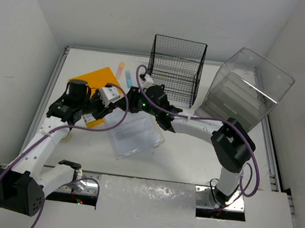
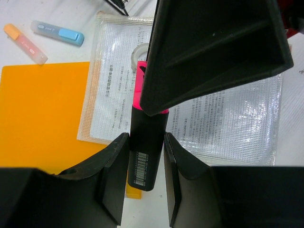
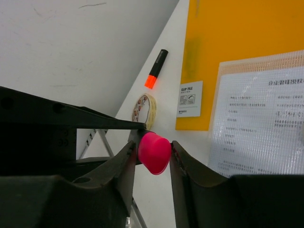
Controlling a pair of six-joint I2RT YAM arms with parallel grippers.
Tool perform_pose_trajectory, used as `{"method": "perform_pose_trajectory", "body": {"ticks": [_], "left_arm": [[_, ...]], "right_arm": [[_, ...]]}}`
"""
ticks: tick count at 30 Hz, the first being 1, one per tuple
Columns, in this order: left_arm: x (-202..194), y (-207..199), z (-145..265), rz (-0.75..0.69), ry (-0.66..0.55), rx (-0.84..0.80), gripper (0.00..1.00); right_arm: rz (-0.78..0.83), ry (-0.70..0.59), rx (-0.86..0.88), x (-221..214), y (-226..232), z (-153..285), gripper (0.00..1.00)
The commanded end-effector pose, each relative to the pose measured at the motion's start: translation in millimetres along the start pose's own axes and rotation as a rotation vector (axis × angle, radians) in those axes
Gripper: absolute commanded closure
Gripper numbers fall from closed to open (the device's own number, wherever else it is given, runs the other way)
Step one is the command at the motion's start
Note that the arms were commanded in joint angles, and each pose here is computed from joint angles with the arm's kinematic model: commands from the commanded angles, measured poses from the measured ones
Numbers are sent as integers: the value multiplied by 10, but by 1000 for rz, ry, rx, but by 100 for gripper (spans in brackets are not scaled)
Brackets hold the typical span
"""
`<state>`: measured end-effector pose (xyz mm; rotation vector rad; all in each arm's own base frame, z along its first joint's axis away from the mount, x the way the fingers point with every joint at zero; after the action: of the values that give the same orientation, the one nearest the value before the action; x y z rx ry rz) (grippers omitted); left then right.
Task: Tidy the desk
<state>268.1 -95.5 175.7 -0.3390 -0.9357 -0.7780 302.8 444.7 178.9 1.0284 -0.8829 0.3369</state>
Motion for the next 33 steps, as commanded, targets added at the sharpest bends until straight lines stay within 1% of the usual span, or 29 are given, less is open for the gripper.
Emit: {"method": "perform_pose_trajectory", "body": {"ticks": [1, 3, 4, 6, 7, 9, 12, 13, 14, 15, 16, 17, 19, 20, 21, 23, 24, 25, 26, 27, 28, 29, 30, 31, 32, 33], "left_arm": [[67, 47, -30, -13, -33, 16, 100], [55, 47, -40, -13, -32, 15, 100], [57, 50, -40, -12, -33, 17, 100], [56, 54, -43, -12, -32, 19, 100], [58, 56, -40, -13, -32, 21, 100], [47, 56, -44, -10, -31, 21, 100], [41, 78, -44, 4, -26, 36, 100], [24, 101, -49, 12, -18, 49, 94], [20, 99, -44, 15, -12, 48, 81], [17, 99, -38, 20, -7, 49, 43], [-1, 93, -44, 27, 3, 44, 18], [11, 79, -22, 32, 10, 37, 1], [42, 66, 7, 37, 10, 30, 0], [29, 54, 18, 45, 19, 27, 0], [37, 55, 30, 56, 19, 32, 0], [67, 62, 67, 68, 18, 44, 1], [60, 65, 79, 80, 23, 50, 0], [61, 64, 88, 88, 28, 51, 0], [54, 66, 90, 95, 31, 55, 1], [40, 82, 92, 110, 37, 67, 0], [18, 88, 85, 121, 45, 70, 0], [-11, 95, 75, 130, 51, 73, 0], [-27, 105, 69, 141, 57, 81, 1], [-51, 114, 48, 149, 65, 82, 0], [-61, 131, 33, 156, 66, 88, 0], [-91, 141, 10, 170, 77, 92, 0]], "right_arm": [[3, -79, 79, 268, 238, -58, 67], [-7, -75, 79, 250, 227, -74, 73], [-9, -74, 85, 246, 232, -83, 80], [-19, -73, 88, 235, 230, -102, 87], [-19, -75, 89, 238, 231, -106, 93], [-15, -70, 88, 224, 222, -109, 100], [1, -64, 72, 204, 184, -83, 100], [21, -58, 61, 188, 167, -71, 100], [36, -62, 41, 193, 131, -58, 100], [56, -77, 32, 264, 148, -8, 100], [96, -61, 1, 239, 82, 22, 100], [115, -66, -38, 248, 18, 57, 100], [174, -81, -88, 369, -51, 196, 100], [190, -76, -115, 360, -122, 258, 100], [210, -95, -155, 461, -154, 373, 100], [272, -99, -233, 537, -342, 541, 100], [299, -74, -282, 521, -432, 643, 100], [374, -108, -362, 706, -523, 824, 100], [419, -105, -420, 774, -585, 936, 100], [470, -42, -500, 720, -709, 1087, 100], [560, -75, -622, 963, -778, 1316, 100], [604, -49, -699, 998, -854, 1470, 100], [649, 12, -790, 971, -973, 1661, 100], [711, 14, -942, 1121, -1093, 1917, 100], [738, 26, -1011, 1184, -1117, 2084, 100], [769, 95, -1091, 1151, -1220, 2266, 100]]}}
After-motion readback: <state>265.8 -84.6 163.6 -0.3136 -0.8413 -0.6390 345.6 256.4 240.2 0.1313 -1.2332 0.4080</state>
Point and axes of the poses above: each gripper's point midway between its finger pads, its own z axis back along the fingers, its own y axis along the line the jaws close on, x = y × z, the point moved 1 cm from there along z, back along the fingers, and after that the axes turned 9 degrees about z, right-handed, at the moved point
